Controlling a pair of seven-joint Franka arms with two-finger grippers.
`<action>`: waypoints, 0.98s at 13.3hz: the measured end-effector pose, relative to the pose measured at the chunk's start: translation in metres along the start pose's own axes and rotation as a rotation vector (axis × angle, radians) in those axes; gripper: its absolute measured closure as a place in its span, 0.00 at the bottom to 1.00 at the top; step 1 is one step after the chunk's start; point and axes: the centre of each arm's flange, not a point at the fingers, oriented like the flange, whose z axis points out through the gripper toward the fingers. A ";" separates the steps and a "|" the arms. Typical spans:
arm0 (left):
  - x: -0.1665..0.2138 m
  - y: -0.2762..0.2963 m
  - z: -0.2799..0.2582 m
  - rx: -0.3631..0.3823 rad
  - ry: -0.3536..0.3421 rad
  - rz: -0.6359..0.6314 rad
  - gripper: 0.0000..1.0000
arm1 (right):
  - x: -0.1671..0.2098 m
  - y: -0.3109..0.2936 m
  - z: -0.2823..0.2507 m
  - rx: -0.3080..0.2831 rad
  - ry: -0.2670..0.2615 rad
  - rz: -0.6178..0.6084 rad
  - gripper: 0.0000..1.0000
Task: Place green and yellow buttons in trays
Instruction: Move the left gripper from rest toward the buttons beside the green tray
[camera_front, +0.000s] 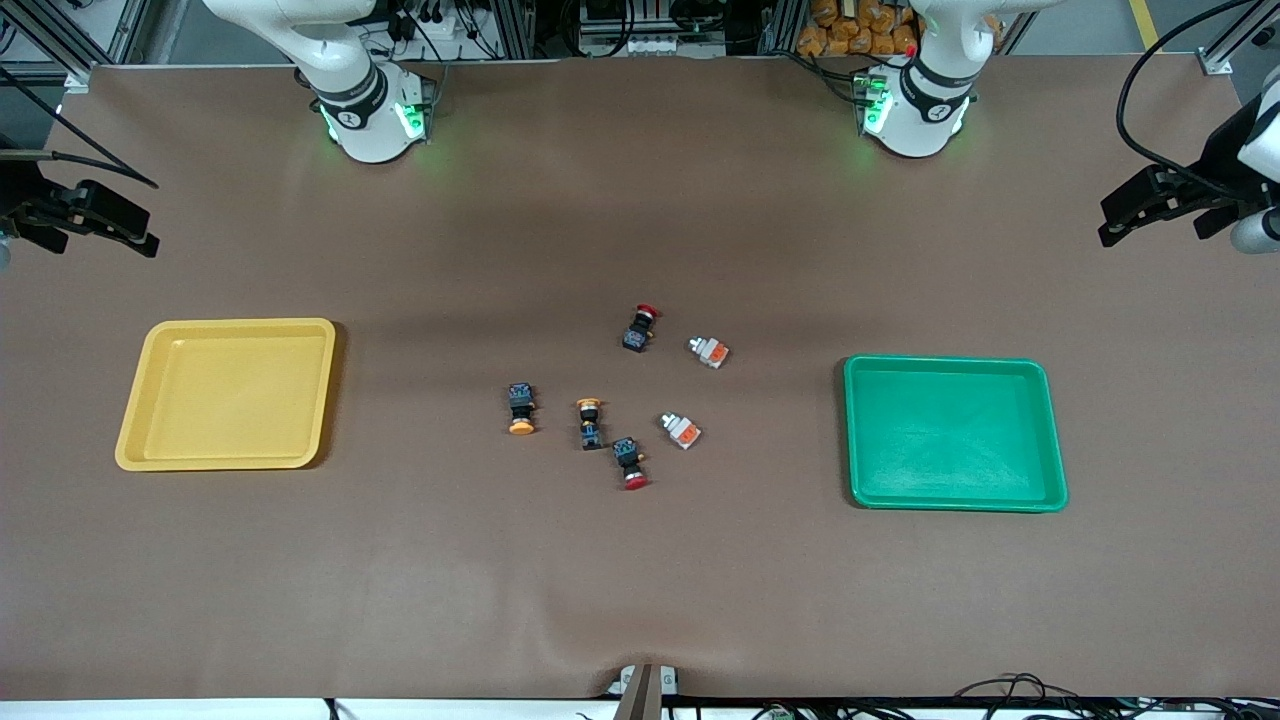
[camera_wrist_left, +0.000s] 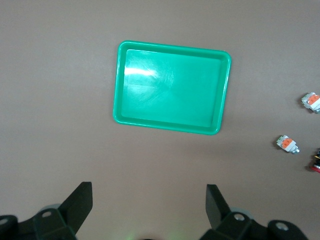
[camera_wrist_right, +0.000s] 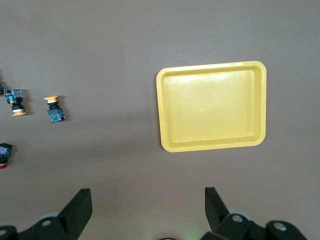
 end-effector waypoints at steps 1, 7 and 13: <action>0.000 0.000 0.000 0.000 0.000 0.000 0.00 | 0.000 0.000 0.000 0.000 0.000 0.000 0.00; 0.009 0.017 0.022 -0.019 -0.047 0.028 0.00 | 0.000 0.000 0.000 0.000 0.000 0.000 0.00; 0.026 0.079 0.075 -0.067 -0.130 0.057 0.00 | 0.000 0.000 0.000 0.000 -0.001 0.001 0.00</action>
